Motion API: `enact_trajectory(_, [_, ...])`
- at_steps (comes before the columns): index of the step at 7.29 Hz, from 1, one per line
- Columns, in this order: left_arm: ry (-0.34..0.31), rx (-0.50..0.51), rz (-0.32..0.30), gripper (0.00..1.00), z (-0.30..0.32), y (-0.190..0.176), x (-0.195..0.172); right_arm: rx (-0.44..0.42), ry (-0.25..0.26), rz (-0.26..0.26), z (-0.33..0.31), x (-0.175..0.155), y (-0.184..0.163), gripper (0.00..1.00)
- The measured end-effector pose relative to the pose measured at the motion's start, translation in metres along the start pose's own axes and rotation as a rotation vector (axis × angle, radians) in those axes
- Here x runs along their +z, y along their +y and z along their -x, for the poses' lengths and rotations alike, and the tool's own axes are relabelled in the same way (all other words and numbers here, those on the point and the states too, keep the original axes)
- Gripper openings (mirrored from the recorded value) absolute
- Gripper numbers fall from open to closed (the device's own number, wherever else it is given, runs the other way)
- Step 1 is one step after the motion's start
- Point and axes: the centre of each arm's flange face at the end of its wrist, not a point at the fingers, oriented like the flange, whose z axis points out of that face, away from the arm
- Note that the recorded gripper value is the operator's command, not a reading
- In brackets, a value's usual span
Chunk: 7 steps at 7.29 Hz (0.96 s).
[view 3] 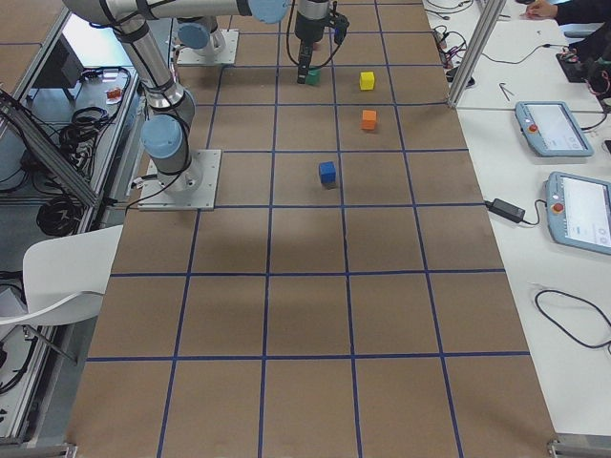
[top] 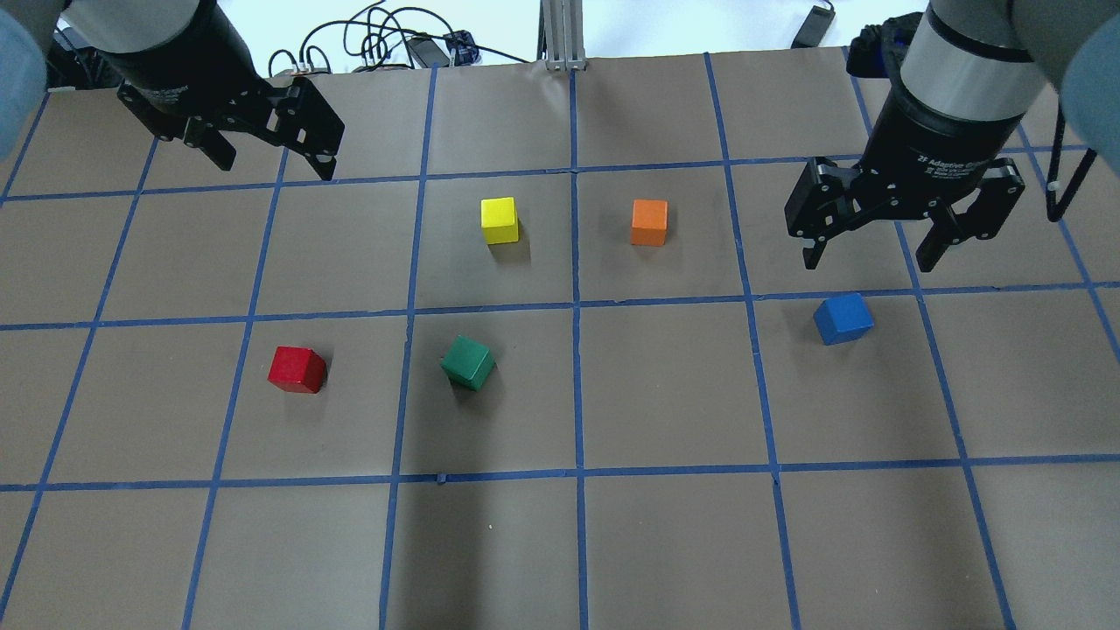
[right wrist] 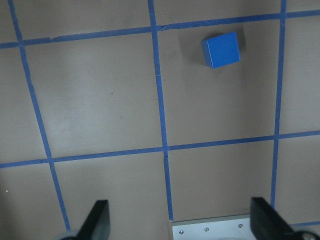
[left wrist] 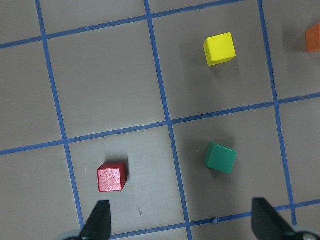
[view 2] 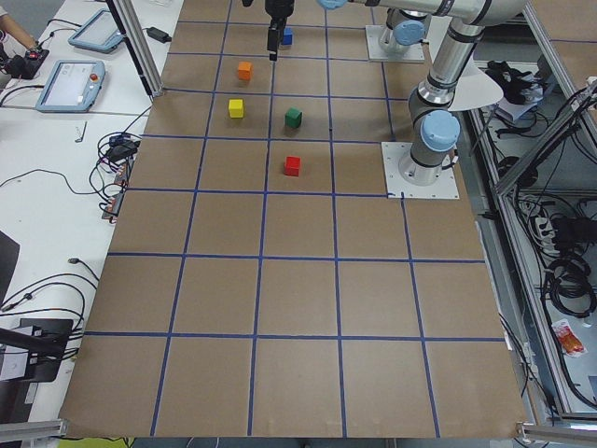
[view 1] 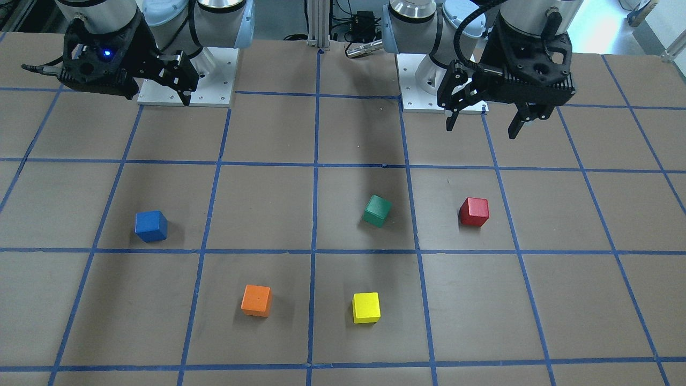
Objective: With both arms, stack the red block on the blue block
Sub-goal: 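Move the left gripper down and forward toward the red cube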
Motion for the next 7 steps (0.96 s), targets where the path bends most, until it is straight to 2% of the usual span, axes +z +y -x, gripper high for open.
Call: enact_trajectory(7, [0.008, -0.032, 0.045, 1.00, 0.0037, 0.0056, 0.0077, 0.001, 0.006, 0.002, -0.0005, 0.0006, 0.0001, 1.00])
